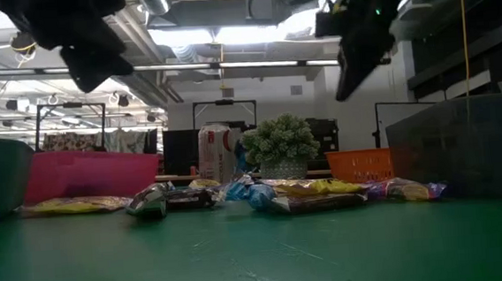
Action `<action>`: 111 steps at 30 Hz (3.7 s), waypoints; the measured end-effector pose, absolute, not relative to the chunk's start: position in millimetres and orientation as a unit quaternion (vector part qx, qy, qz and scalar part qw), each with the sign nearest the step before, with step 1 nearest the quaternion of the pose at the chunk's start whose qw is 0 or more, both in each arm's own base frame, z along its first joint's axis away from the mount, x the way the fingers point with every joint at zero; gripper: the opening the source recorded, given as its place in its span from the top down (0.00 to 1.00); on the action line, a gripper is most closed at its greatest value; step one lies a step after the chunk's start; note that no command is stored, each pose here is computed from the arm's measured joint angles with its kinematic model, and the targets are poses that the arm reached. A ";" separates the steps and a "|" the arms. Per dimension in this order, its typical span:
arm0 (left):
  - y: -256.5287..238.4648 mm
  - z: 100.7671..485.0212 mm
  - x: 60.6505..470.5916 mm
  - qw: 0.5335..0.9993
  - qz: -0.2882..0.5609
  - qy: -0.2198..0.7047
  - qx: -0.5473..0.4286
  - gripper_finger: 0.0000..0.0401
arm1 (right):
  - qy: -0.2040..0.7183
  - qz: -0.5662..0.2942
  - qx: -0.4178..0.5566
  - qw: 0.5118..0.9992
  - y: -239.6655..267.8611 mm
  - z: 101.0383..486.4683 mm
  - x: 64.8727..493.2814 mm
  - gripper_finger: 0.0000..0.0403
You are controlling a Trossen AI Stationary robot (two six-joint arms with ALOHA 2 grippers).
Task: Sort candy
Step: Put the brown chocolate candy into the black bin
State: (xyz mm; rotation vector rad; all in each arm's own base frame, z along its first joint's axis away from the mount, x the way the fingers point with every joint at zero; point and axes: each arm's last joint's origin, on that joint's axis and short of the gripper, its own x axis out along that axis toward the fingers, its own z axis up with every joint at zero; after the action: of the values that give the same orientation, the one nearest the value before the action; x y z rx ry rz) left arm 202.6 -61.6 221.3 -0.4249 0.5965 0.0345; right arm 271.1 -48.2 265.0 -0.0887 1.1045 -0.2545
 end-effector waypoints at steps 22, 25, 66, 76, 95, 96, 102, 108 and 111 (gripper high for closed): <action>-56.0 224.5 204.6 0.951 0.100 0.244 -0.163 0.67 | 0.422 -0.015 0.047 0.905 18.4 255.1 316.8 0.46; -56.0 224.5 204.6 0.951 0.100 0.244 -0.162 0.67 | 0.427 -0.063 0.068 0.900 25.3 244.0 323.4 0.46; -56.1 224.6 204.6 0.951 0.100 0.244 -0.162 0.67 | 0.485 -0.136 0.057 0.862 34.3 139.7 367.4 0.46; -56.1 224.2 204.8 0.951 0.101 0.245 -0.161 0.67 | 0.494 -0.137 0.054 0.857 34.5 130.5 369.0 0.46; -56.3 224.5 204.9 0.951 0.100 0.245 -0.162 0.67 | 0.505 -0.129 0.058 0.852 35.5 122.3 370.3 0.74; -56.2 224.5 204.9 0.951 0.100 0.245 -0.162 0.67 | 0.506 -0.127 0.059 0.851 35.6 122.1 370.2 0.75; -56.2 224.5 204.9 0.951 0.100 0.245 -0.162 0.67 | 0.508 -0.118 0.064 0.851 35.7 123.3 369.7 0.72; -56.3 224.5 204.9 0.951 0.100 0.245 -0.162 0.67 | 0.508 -0.105 0.063 0.853 35.5 135.7 364.5 0.70; -56.2 224.4 204.9 0.951 0.100 0.245 -0.162 0.67 | 0.495 -0.095 0.060 0.862 35.5 148.6 362.6 0.71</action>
State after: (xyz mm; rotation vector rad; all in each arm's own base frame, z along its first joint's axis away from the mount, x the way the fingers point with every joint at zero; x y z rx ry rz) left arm 204.9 -56.2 224.4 -0.3292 0.4976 0.2039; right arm 362.6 35.5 148.6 0.1266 1.0384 -0.1998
